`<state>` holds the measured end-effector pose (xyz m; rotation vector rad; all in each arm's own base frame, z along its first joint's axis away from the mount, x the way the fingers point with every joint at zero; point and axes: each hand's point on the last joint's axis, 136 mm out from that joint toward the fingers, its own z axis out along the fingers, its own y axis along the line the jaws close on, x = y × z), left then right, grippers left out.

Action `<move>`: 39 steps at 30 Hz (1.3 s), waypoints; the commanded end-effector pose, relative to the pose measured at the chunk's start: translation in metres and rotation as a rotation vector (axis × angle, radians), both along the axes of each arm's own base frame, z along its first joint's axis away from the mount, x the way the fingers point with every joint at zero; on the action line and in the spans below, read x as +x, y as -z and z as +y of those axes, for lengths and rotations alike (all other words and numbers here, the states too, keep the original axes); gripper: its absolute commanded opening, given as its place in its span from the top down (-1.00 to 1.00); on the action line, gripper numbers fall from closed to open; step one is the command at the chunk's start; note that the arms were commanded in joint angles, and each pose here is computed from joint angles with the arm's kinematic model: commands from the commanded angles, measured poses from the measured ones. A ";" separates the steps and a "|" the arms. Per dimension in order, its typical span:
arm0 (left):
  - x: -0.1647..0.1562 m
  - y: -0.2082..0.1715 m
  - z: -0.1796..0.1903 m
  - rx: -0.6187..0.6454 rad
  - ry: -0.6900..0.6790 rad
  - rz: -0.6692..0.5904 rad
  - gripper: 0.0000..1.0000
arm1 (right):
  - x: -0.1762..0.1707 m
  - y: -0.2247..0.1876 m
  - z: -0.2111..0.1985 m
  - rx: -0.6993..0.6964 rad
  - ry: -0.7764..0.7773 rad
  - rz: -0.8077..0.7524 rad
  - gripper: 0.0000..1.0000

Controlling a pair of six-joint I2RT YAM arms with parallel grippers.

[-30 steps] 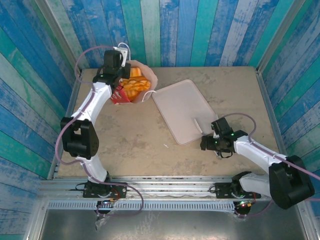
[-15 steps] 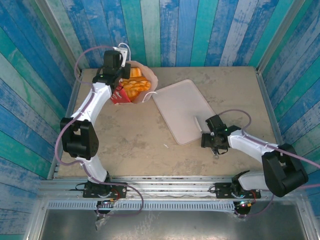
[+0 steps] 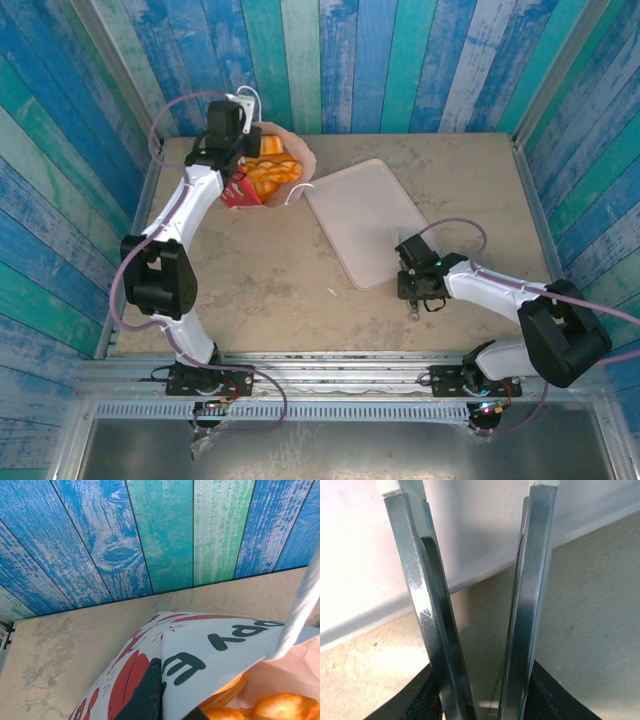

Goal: Take the fake bread out of the paper bag

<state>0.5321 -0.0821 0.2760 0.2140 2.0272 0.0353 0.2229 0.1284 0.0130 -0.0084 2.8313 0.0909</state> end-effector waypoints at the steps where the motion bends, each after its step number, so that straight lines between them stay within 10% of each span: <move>1: -0.015 -0.062 -0.001 -0.044 0.010 -0.145 0.90 | -0.032 0.010 0.003 -0.042 -0.066 0.091 0.19; 19: -0.016 -0.062 -0.001 -0.051 0.009 -0.146 0.90 | -0.042 0.025 0.013 -0.037 -0.069 0.053 -0.69; 39: -0.017 -0.064 -0.002 -0.058 0.010 -0.151 0.90 | -0.068 0.038 0.013 -0.069 -0.066 0.134 -0.67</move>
